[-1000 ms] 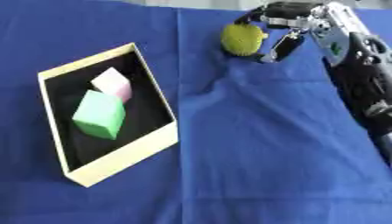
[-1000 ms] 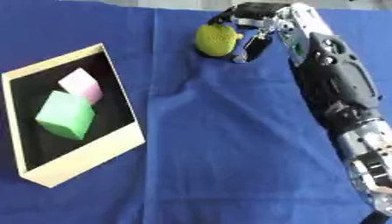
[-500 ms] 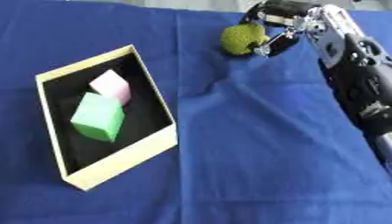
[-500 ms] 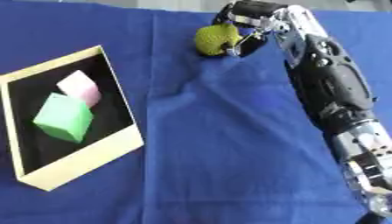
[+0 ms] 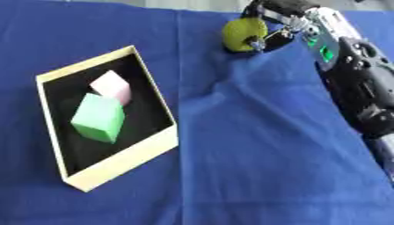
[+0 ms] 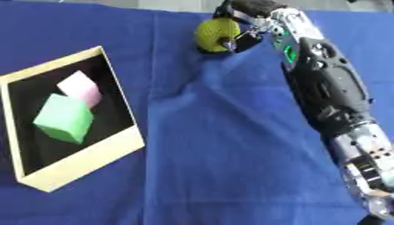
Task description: Pick up objects on the table and place them in the box.
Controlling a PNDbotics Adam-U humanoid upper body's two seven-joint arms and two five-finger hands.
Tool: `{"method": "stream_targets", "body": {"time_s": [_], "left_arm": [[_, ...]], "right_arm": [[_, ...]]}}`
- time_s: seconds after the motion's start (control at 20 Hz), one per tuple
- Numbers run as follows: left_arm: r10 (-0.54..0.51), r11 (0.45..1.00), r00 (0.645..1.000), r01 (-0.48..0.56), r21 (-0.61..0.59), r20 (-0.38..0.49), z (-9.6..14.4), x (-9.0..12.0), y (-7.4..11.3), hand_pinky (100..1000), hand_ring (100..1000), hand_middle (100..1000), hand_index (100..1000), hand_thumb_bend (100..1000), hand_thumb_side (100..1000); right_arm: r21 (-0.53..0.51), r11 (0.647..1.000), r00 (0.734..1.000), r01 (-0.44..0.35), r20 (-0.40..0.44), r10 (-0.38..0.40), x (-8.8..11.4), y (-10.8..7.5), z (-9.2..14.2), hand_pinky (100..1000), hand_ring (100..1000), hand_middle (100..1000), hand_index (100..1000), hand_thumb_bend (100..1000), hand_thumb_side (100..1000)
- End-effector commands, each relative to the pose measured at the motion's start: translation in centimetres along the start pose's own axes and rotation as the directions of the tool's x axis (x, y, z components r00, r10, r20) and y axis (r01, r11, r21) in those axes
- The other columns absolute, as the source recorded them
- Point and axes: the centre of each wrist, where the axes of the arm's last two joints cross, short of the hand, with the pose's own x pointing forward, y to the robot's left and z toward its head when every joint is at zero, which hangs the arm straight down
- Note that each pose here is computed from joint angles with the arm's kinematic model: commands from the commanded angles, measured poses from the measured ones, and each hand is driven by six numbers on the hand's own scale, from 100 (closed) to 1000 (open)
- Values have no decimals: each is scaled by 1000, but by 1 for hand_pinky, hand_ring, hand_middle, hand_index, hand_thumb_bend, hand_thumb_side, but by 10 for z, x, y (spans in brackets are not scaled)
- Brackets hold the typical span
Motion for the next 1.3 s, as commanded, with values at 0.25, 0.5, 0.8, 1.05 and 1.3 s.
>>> {"method": "stream_targets", "body": {"time_s": [0.25,0.5,0.8,1.05,1.3], "left_arm": [[-5,1000,1000,5,-9,24,-5,5,2,699,855,793,816,158,651],[-16,1000,1000,17,-7,24,-4,5,4,701,852,791,816,163,643],[-26,1000,999,26,-3,31,-4,5,6,703,847,788,816,171,630],[-14,1000,996,14,3,84,-12,6,3,711,832,778,816,201,592],[-1,1000,988,1,3,154,-21,9,0,719,815,766,816,236,551]], "right_arm": [[-110,994,996,-12,83,21,4,-40,5,744,602,238,497,107,100],[-212,977,976,-6,213,52,33,-80,6,755,587,230,494,108,100],[-277,961,905,22,413,98,94,-121,6,744,572,239,501,153,100],[-232,972,829,47,552,91,138,-124,1,736,565,237,498,139,100],[-183,977,767,105,640,37,179,-115,-14,731,561,235,495,110,100]]}}
